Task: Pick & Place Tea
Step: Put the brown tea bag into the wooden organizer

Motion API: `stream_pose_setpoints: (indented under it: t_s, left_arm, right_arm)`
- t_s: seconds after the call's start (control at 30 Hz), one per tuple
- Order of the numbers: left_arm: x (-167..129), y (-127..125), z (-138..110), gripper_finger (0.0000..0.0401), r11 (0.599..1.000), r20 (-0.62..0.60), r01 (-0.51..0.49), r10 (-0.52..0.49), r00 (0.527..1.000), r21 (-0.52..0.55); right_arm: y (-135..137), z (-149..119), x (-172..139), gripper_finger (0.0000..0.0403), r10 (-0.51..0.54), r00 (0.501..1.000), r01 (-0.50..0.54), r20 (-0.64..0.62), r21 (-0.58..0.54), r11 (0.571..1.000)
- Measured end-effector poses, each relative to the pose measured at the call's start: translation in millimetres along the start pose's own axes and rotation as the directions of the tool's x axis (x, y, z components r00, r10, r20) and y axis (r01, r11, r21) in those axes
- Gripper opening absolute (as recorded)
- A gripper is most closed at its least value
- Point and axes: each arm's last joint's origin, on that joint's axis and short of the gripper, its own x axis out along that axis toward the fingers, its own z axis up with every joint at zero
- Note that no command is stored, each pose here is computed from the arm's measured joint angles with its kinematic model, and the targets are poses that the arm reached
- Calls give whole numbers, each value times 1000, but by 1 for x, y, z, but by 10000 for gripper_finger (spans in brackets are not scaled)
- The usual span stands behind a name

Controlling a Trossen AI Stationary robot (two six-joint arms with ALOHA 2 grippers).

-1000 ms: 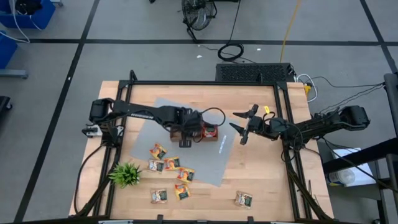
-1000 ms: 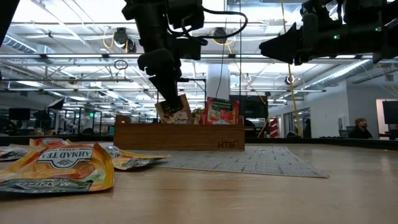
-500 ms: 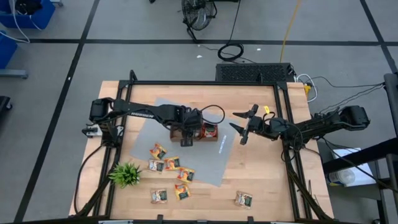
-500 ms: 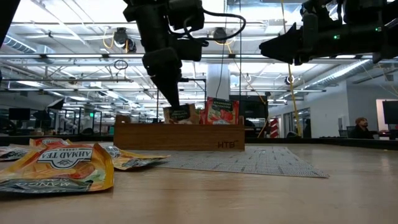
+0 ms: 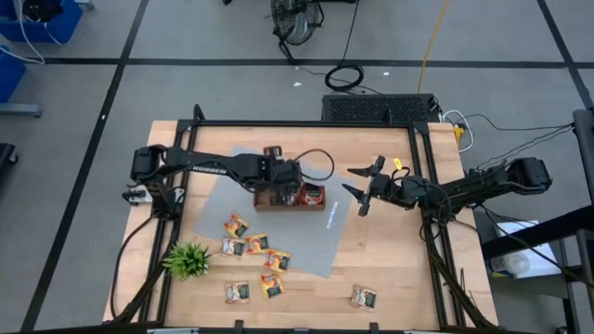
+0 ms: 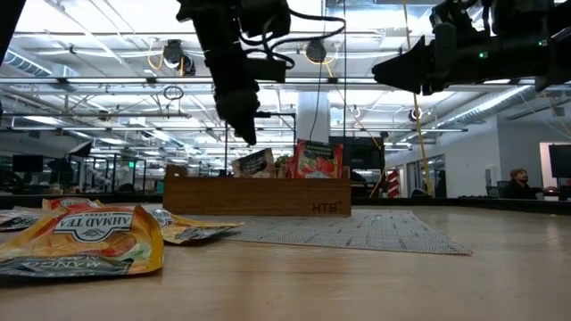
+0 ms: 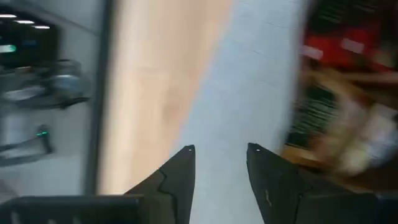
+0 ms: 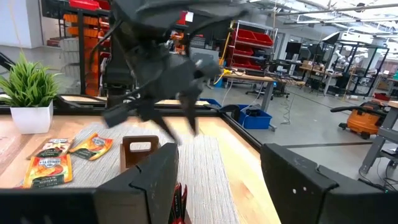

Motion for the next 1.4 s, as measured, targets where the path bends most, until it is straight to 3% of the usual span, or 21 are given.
stream_pose_setpoints:
  t_s: [0.2,0.3,0.43,0.6,0.7,1.0,1.17,1.4]
  left_arm:
    - [-4,3,2,149,999,29,-27,28,999,-31]
    - [-10,1,1,149,999,34,15,-14,999,-33]
    - [-20,-6,3,149,987,82,160,-158,984,-20]
    - [-24,-19,3,143,915,103,404,-403,910,9]
    - [-17,-29,0,126,882,78,471,-472,878,29]
    - [17,-42,-12,88,886,6,464,-464,886,-13]
    - [30,-37,-11,88,922,13,386,-386,922,-37]
    - [23,-32,-8,88,917,42,395,-393,918,-49]
  right_arm:
    - [0,0,0,210,0,1000,0,-3,-1,1000]
    - [0,0,0,210,0,1000,0,-3,-1,1000]
    - [0,-1,0,210,1,1000,-1,-7,-3,1000]
    - [0,-1,0,210,2,1000,-2,-9,-4,1000]
    - [0,-1,0,210,2,1000,-2,-9,-4,1000]
    - [0,0,0,210,2,1000,-2,-5,5,1000]
    - [0,0,0,210,3,1000,-3,-2,14,1000]
    - [0,0,0,210,4,1000,-4,-2,17,1000]
